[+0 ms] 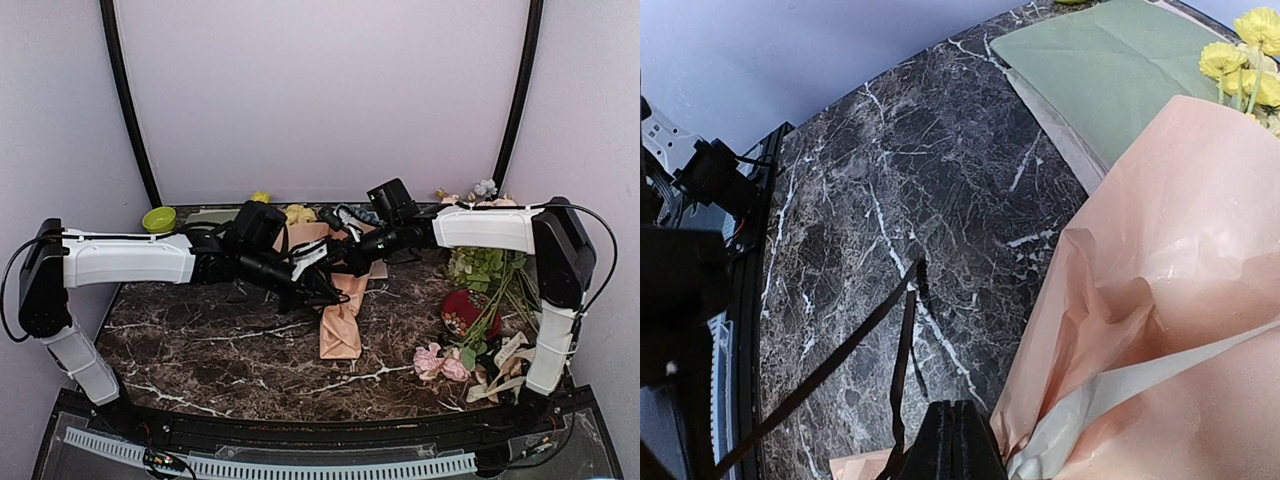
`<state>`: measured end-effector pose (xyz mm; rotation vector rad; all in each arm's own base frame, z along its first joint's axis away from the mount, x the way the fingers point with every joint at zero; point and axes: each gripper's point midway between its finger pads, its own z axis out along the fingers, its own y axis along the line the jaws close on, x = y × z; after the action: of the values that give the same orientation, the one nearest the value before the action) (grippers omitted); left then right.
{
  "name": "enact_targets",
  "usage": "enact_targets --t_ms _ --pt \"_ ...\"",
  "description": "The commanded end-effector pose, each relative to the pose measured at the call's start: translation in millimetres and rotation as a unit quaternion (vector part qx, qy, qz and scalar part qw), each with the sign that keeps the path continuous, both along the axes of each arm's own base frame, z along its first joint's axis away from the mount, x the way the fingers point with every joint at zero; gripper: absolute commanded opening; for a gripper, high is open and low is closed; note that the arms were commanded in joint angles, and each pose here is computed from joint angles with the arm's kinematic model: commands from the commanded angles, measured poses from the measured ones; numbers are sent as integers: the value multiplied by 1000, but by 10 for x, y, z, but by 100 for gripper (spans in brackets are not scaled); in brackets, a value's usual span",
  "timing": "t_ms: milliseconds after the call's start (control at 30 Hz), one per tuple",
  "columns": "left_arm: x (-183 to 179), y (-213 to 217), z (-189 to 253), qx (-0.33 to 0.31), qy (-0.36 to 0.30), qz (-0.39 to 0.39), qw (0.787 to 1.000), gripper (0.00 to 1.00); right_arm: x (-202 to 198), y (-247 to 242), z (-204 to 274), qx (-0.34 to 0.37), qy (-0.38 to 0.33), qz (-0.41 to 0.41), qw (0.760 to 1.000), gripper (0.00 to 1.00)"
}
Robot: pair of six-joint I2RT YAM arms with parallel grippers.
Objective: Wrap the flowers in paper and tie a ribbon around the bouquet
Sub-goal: Cross the half-tied ribbon over the folded bouquet.
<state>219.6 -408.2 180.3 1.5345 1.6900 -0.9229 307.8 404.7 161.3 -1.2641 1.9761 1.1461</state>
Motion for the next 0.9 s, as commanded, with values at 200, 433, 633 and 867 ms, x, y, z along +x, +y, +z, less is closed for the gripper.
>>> enact_targets --t_ms 200,433,633,867 --pt "-253 -494 -96 0 16 -114 993 0 136 20 219 16 -19 -10 1000 0" --pt "-336 -949 -157 -8 21 -157 987 2 110 -5 186 7 -15 -8 1000 0" --pt "-359 -1051 -271 -28 33 -162 986 6 79 -21 172 5 -12 -5 1000 0" --pt "-50 -1107 -439 10 -32 -81 996 33 73 -15 179 7 -9 -3 1000 0"
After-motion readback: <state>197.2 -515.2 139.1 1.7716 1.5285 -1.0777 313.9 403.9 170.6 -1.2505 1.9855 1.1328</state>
